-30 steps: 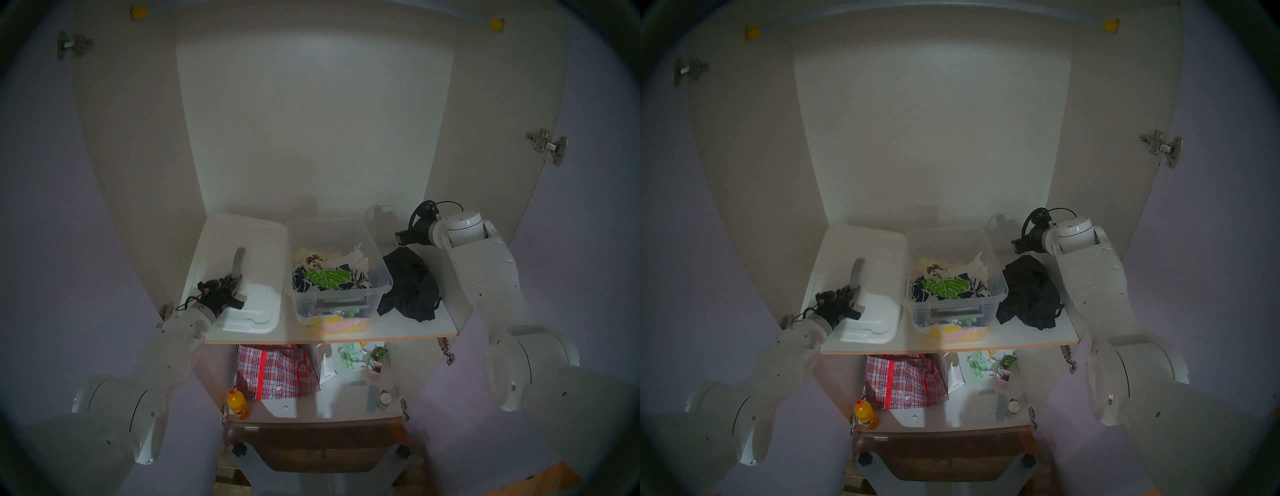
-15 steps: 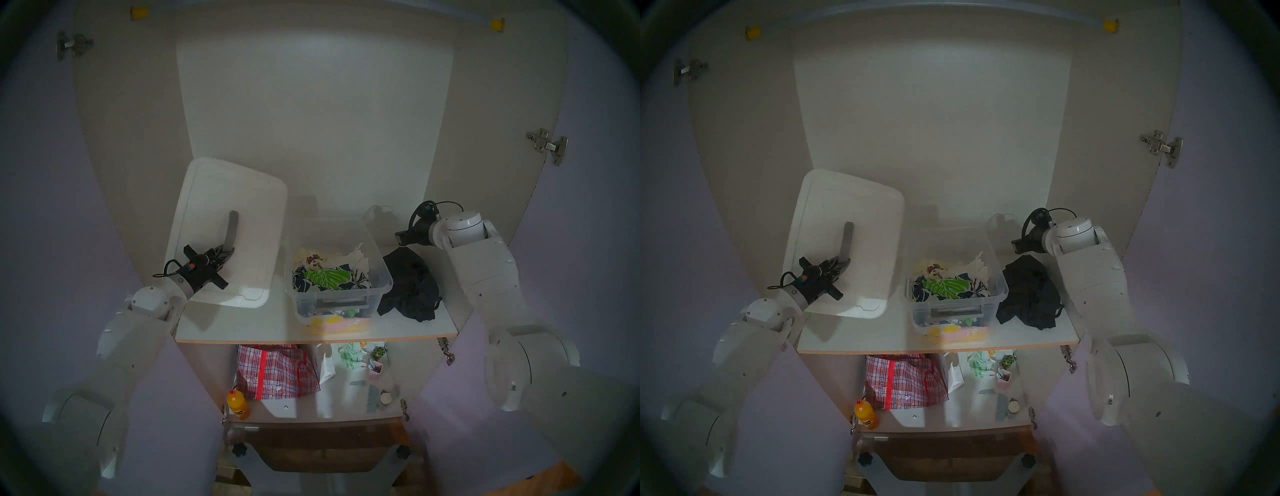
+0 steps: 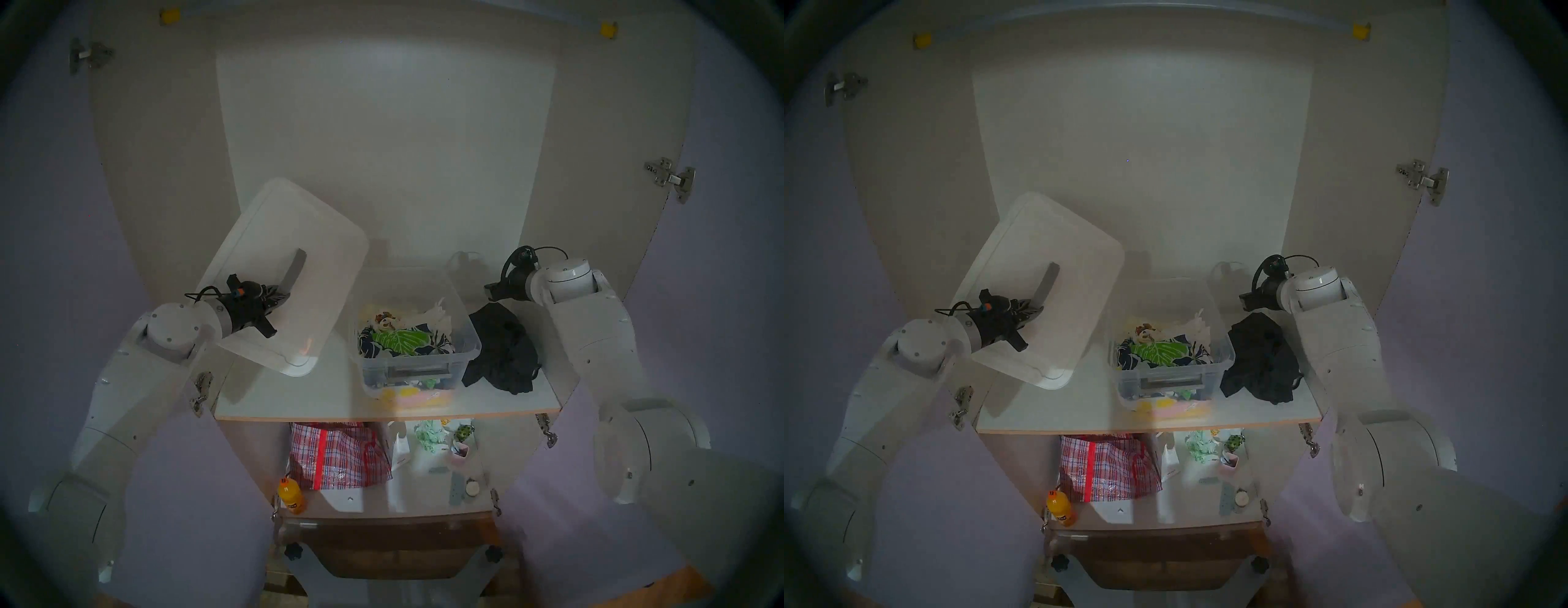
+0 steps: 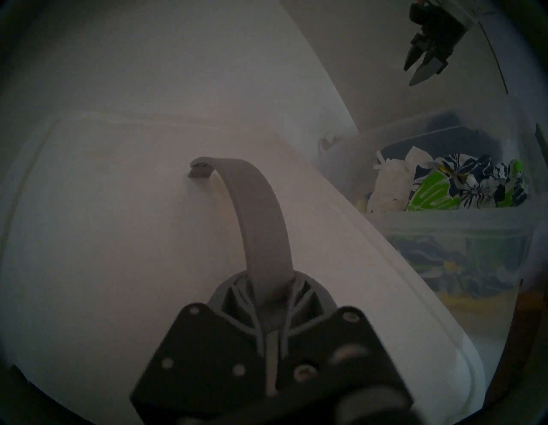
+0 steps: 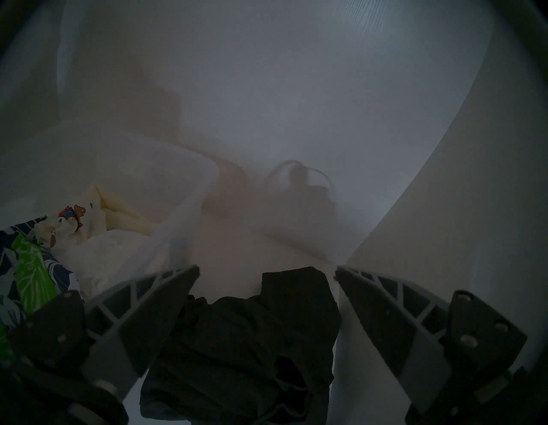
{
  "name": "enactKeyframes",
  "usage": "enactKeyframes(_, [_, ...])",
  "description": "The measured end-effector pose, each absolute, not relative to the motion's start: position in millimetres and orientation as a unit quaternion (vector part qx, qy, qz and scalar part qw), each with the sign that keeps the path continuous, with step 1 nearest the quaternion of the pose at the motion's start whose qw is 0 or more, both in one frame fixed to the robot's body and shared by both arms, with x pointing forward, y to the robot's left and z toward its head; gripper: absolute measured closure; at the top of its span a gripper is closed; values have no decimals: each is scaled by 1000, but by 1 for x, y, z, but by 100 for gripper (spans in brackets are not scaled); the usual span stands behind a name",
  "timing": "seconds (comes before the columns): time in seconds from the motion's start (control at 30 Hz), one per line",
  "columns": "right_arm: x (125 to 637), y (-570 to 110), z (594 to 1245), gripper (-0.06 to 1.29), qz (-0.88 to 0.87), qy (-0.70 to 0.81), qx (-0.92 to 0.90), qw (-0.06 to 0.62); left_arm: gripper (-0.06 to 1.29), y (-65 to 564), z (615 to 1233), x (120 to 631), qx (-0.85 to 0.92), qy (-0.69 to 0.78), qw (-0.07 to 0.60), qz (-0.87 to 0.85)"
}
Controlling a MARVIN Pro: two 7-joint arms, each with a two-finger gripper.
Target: Take clothing out of the storage bin and put the lid back on the bin
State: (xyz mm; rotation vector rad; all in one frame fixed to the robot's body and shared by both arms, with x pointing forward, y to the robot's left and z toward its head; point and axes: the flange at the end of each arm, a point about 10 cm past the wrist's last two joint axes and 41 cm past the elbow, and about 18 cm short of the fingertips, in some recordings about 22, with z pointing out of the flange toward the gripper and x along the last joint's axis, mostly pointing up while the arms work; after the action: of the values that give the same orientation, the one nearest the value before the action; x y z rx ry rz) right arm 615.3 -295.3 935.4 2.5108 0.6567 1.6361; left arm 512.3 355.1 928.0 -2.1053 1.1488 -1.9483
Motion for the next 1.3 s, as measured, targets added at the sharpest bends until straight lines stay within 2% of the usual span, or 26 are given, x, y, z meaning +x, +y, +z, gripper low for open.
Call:
enactKeyframes(0.37, [615, -296, 936, -2, 533, 214, 818, 37, 120, 347, 996, 535, -724, 216, -139, -640])
enactKeyframes(0.57, [615, -296, 936, -2, 533, 214, 818, 37, 123, 314, 993, 534, -751, 167, -227, -597])
enactKeyframes(1.0, [615, -296, 936, -2, 533, 214, 818, 38, 125, 230, 940, 542, -830, 165, -213, -488])
enactKeyframes(1.3, [615, -296, 936, -2, 533, 214, 818, 38, 125, 220, 934, 556, -816, 173, -242, -495])
